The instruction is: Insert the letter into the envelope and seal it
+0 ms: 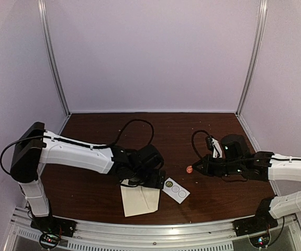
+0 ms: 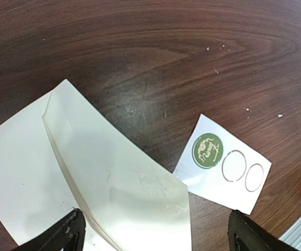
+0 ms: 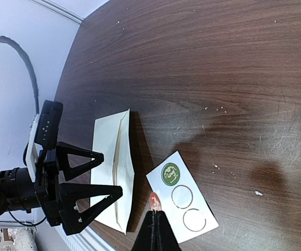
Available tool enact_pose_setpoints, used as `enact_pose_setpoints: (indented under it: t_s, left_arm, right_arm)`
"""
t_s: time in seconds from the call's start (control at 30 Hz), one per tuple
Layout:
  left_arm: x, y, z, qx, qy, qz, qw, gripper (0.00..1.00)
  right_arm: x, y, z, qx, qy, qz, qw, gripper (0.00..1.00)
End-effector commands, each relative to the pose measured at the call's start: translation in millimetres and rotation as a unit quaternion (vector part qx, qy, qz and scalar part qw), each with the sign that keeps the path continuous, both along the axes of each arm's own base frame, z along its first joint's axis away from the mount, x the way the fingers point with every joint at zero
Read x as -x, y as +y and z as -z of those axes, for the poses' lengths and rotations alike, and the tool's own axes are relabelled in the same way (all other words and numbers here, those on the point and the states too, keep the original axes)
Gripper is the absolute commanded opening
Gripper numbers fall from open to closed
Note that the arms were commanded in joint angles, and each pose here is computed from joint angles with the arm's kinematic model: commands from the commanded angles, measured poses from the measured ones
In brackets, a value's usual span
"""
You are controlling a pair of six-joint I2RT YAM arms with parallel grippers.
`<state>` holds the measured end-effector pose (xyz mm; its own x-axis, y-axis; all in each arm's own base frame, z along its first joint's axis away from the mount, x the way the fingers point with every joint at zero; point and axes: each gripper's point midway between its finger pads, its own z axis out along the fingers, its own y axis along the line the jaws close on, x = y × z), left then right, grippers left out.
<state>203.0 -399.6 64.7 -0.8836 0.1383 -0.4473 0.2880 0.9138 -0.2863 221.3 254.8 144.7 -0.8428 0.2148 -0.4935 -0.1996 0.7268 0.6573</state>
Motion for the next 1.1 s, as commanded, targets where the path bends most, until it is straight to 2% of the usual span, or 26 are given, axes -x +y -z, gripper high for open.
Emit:
enact_pose_setpoints:
  t_s: [0.0, 0.37, 0.47, 0.57, 0.87, 1.07]
  left_arm:
    - [-4, -12, -3, -0.010, -0.006, -0.006, 1.000, 0.97]
    - [-12, -5, 21, -0.109, -0.016, -0.008, 0.994, 0.97]
    - [-14, -5, 23, -0.120, -0.021, -0.007, 0.993, 0.94]
    - [-13, -7, 25, -0.127, -0.024, 0.000, 0.992, 0.89]
    - [-11, -6, 27, -0.143, -0.029, 0.002, 0.989, 0.61]
    - [-11, -4, 20, -0.153, -0.039, -0.002, 0.987, 0.51]
  right_arm:
    - [0, 0, 3, -0.002, -0.006, -0.004, 1.000, 0.00]
    - [-1, 3, 4, -0.004, -0.007, -0.009, 1.000, 0.00]
    - [-1, 4, 5, -0.006, -0.006, -0.010, 1.000, 0.00]
    - [-1, 5, 5, -0.007, -0.006, -0.010, 1.000, 0.00]
    - [-1, 4, 5, -0.006, -0.004, -0.009, 1.000, 0.00]
    - [-1, 4, 6, -0.007, -0.003, -0.008, 1.000, 0.00]
